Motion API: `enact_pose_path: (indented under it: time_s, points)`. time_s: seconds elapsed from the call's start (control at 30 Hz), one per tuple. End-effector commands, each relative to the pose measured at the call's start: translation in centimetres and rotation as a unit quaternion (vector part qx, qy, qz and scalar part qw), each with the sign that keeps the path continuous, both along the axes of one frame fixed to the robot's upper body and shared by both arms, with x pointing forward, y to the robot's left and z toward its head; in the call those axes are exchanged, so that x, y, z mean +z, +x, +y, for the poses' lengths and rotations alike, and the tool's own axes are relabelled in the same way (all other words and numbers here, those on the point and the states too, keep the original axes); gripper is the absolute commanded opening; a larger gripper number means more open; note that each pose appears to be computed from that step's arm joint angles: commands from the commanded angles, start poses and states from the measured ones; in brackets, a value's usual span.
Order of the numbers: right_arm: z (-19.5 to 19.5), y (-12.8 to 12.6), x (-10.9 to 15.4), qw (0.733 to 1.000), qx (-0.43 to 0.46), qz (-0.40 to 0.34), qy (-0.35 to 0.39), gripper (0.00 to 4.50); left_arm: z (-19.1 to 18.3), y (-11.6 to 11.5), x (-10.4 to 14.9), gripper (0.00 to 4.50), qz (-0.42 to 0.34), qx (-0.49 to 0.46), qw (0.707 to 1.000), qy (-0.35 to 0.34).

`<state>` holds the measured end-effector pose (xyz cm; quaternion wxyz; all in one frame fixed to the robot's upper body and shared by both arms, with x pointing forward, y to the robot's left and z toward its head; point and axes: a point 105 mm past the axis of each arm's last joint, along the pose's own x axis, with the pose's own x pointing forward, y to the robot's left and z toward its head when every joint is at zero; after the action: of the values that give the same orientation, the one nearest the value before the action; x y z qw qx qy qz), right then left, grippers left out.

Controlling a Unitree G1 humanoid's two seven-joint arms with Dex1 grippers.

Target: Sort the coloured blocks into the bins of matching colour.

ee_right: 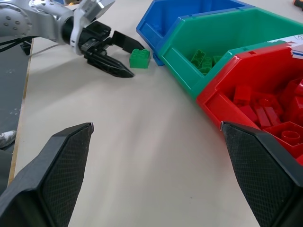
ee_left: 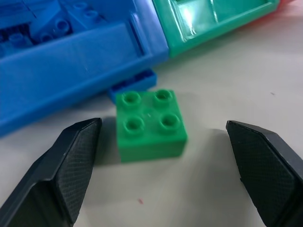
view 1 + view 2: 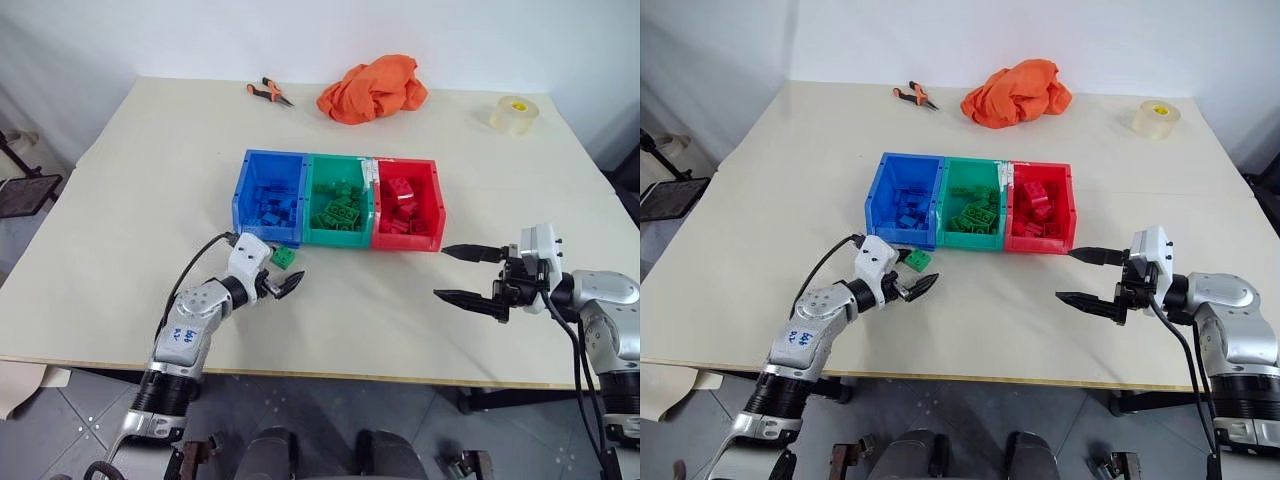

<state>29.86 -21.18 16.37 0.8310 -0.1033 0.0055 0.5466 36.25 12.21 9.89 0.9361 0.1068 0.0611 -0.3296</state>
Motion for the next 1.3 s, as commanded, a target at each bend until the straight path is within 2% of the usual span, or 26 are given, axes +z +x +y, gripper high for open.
enact_pose_path:
  time_s: [0.03, 0.17, 0.2, 0.3, 0.5, 0.53, 0.63, 0.8, 0.93, 1.17, 1.3]
  points:
    - [-0.5, -0.2, 1.4, 1.000, -0.006, -0.024, -0.005, 4.50, -0.9, 0.3, 0.1, 4.48, -0.007, -0.015, 1.000, 0.001]
    - [-0.6, -0.3, 1.5, 1.000, -0.007, -0.025, -0.003, 4.50, -1.2, 0.6, 0.0, 4.48, -0.002, -0.013, 1.000, -0.002]
    - [-0.6, -0.3, 1.4, 1.000, -0.008, -0.025, -0.002, 4.50, -1.1, 0.7, -0.1, 4.30, 0.002, -0.011, 1.000, -0.003]
    - [-0.6, -0.3, 1.5, 1.000, -0.009, -0.026, -0.002, 4.50, -1.0, 0.6, -0.2, 3.60, 0.011, -0.005, 1.000, -0.004]
    - [-0.6, -0.2, 1.4, 1.000, -0.013, -0.026, -0.002, 4.50, -0.2, -0.1, 0.0, 1.61, 0.012, -0.003, 1.000, 0.003]
    - [-0.6, -0.1, 1.3, 1.000, -0.014, -0.026, -0.002, 4.50, -0.2, -0.3, 0.1, 1.49, 0.012, -0.006, 1.000, 0.005]
    - [-0.5, 0.0, 1.3, 1.000, -0.014, -0.027, -0.001, 4.50, -0.6, -1.1, 1.4, 1.51, 0.005, -0.030, 1.000, 0.007]
    - [-0.3, 0.1, 1.1, 0.999, -0.015, -0.028, 0.003, 4.50, -2.9, -1.6, 6.0, 1.51, -0.035, -0.086, 0.996, -0.013]
    - [-0.2, 0.0, 1.0, 0.999, -0.018, -0.032, 0.008, 4.50, -5.2, 0.3, 9.8, 1.51, -0.091, -0.092, 0.991, -0.036]
    - [-0.3, -0.8, 0.6, 0.999, -0.033, -0.034, 0.011, 4.50, -8.7, 4.8, 11.3, 1.51, -0.125, -0.095, 0.987, -0.038]
    - [-0.6, -1.4, 0.6, 0.998, -0.044, -0.035, 0.012, 4.50, -10.2, 6.0, 11.0, 2.84, -0.126, -0.106, 0.985, -0.041]
